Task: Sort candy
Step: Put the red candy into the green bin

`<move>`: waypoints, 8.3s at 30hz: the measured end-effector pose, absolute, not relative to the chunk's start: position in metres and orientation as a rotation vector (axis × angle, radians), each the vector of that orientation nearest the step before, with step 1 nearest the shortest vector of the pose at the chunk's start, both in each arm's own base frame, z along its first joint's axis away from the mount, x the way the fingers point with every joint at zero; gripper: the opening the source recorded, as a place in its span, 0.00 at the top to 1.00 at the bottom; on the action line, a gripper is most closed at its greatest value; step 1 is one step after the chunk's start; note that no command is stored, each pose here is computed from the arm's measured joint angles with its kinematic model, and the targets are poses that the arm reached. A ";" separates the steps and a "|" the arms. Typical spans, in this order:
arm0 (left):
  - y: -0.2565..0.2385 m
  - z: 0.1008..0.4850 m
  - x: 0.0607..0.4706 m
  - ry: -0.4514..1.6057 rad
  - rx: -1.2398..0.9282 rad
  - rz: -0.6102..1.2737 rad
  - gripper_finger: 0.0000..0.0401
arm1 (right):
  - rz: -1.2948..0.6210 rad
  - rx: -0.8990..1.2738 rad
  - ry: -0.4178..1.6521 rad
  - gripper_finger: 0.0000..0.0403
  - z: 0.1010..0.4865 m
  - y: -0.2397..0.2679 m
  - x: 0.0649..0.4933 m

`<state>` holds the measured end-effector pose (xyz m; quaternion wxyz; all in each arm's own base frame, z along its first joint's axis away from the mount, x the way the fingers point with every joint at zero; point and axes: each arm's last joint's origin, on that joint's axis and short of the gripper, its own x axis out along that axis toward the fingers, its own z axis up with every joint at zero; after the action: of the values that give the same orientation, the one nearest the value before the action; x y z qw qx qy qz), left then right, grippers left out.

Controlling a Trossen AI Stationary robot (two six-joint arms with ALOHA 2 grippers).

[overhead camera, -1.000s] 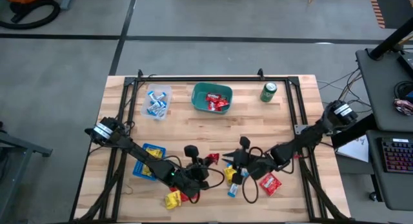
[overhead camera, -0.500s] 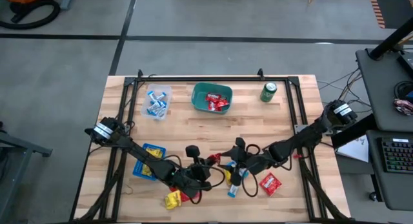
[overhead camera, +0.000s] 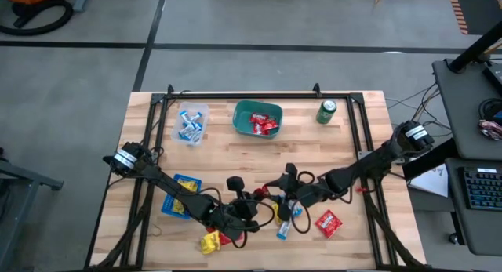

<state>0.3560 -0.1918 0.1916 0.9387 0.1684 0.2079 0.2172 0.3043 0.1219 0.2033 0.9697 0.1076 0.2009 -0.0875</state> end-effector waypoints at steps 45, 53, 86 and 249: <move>-0.191 0.186 0.358 0.416 0.278 0.456 0.94 | 0.017 0.275 0.472 0.97 0.206 0.107 0.310; -0.188 0.182 0.356 0.452 0.292 0.470 0.87 | -0.013 0.231 0.481 0.98 0.205 0.100 0.312; -0.163 0.180 0.314 0.721 0.472 0.620 0.82 | -0.621 0.232 0.284 0.98 0.215 -0.107 0.328; -0.130 0.202 0.363 0.500 0.256 0.671 1.00 | -0.254 0.323 0.216 0.95 0.196 0.043 0.288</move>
<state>0.3626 -0.1299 0.2021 0.9058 0.1241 0.2419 0.3250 0.2880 0.0429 0.1956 0.9732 0.1598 0.1070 -0.1258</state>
